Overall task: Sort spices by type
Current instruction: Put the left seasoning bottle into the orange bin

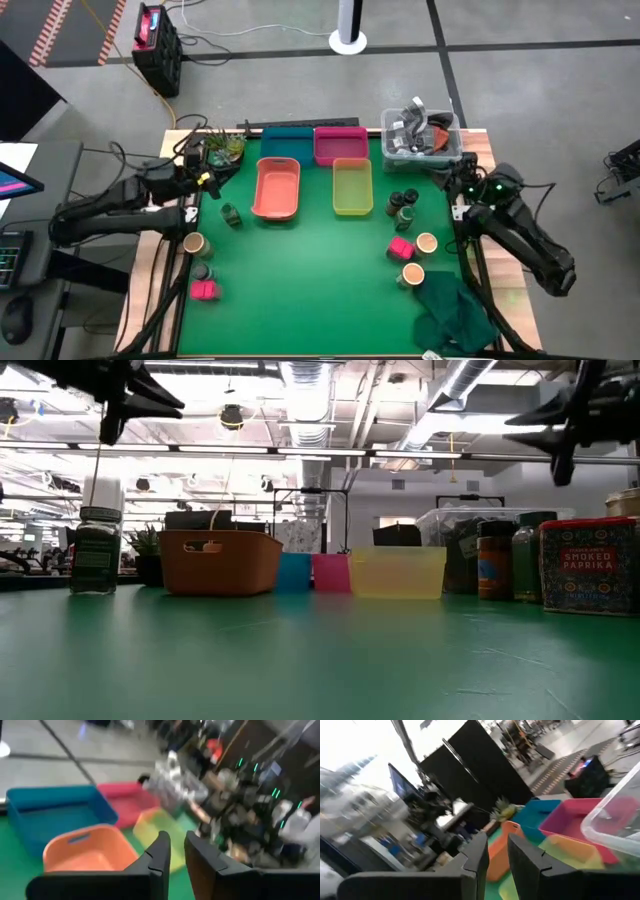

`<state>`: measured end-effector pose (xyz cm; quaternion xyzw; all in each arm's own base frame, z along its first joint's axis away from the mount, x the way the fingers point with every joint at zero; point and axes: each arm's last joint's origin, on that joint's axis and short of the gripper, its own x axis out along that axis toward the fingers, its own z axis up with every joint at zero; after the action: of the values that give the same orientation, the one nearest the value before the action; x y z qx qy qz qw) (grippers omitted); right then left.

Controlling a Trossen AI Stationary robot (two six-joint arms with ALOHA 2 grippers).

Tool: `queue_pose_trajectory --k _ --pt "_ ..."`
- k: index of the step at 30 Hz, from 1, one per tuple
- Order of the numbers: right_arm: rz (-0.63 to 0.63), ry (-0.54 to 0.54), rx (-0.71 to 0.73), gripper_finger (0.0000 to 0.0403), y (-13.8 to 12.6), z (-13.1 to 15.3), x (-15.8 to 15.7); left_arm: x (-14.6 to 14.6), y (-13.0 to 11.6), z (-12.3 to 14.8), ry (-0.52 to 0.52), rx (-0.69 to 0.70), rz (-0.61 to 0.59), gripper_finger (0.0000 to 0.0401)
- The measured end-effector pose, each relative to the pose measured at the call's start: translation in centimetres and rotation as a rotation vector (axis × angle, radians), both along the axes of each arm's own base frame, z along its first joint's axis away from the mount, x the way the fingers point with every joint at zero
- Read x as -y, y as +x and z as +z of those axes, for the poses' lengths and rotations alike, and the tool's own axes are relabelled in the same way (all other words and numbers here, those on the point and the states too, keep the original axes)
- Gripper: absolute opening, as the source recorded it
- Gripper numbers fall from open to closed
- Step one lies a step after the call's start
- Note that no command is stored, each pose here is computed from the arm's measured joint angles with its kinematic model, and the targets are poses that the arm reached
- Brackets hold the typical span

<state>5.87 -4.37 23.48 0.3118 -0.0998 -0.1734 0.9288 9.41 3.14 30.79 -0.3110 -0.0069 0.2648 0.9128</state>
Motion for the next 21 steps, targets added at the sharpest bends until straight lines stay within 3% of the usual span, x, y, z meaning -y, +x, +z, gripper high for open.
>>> queue_pose_trajectory --k 7,13,21 --pt "0.019 -0.088 -0.209 0.0103 -0.4 4.3 -0.8 0.0 0.7 2.5 -0.026 -0.221 -0.064 0.0115" --pt "0.141 -0.142 -0.372 0.0110 2.0 7.7 0.1 0.1 0.7 4.0 -0.071 -0.371 -0.104 0.0174" --pt "0.322 -0.248 -0.572 0.0211 7.2 10.6 1.6 0.4 0.8 4.7 -0.154 -0.643 -0.222 0.0202"
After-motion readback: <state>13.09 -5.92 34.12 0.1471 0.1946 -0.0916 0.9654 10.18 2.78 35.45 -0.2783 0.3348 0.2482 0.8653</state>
